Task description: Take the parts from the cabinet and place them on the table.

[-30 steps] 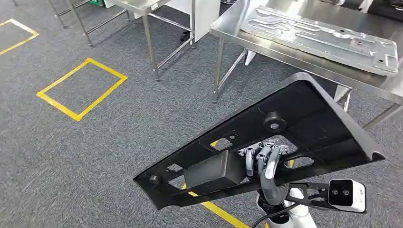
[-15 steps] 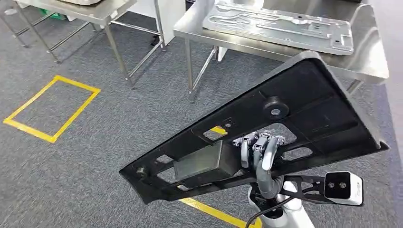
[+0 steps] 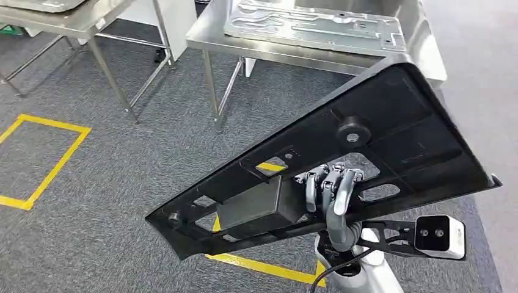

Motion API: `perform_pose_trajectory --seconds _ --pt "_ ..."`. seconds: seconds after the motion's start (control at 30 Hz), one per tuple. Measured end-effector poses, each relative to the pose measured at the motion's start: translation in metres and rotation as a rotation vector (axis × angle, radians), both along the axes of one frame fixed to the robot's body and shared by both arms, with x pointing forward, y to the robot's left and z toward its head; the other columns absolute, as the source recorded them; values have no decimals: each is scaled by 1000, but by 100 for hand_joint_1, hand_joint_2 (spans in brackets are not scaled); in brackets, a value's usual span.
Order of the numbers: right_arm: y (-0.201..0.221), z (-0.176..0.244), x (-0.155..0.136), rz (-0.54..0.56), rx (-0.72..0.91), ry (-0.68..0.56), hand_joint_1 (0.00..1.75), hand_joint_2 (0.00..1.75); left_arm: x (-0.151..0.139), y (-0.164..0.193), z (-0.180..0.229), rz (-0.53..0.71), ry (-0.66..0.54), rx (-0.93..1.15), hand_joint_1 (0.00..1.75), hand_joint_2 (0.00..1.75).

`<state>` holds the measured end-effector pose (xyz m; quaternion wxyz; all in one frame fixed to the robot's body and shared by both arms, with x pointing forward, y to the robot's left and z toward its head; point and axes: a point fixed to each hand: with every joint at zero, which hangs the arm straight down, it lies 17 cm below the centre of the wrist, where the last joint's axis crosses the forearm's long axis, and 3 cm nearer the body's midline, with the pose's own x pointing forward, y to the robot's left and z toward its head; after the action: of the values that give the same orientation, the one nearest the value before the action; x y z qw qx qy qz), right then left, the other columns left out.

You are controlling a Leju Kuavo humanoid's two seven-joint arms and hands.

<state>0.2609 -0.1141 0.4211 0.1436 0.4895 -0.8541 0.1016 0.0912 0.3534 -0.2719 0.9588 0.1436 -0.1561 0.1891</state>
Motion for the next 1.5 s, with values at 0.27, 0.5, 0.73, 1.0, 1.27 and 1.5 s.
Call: perform_pose_trajectory --seconds 0.27,0.5,0.73,1.0,1.27,1.5 --pt "1 4 -4 9 8 -14 175 175 5 1 1 4 -10 1 0 175" --pt "4 5 -5 17 11 -12 175 175 -1 1 0 9 -1 1 0 175" --pt "4 4 -5 13 16 -11 175 175 1 2 0 13 -3 4 0 175" --pt "6 0 -3 -12 4 -10 175 175 1 -1 0 31 -8 -11 0 175" --pt "6 3 -1 -30 4 -21 175 175 8 -3 1 25 -30 -33 0 175" --pt "5 5 0 -35 7 -23 175 175 3 -2 0 23 -26 -35 0 175"
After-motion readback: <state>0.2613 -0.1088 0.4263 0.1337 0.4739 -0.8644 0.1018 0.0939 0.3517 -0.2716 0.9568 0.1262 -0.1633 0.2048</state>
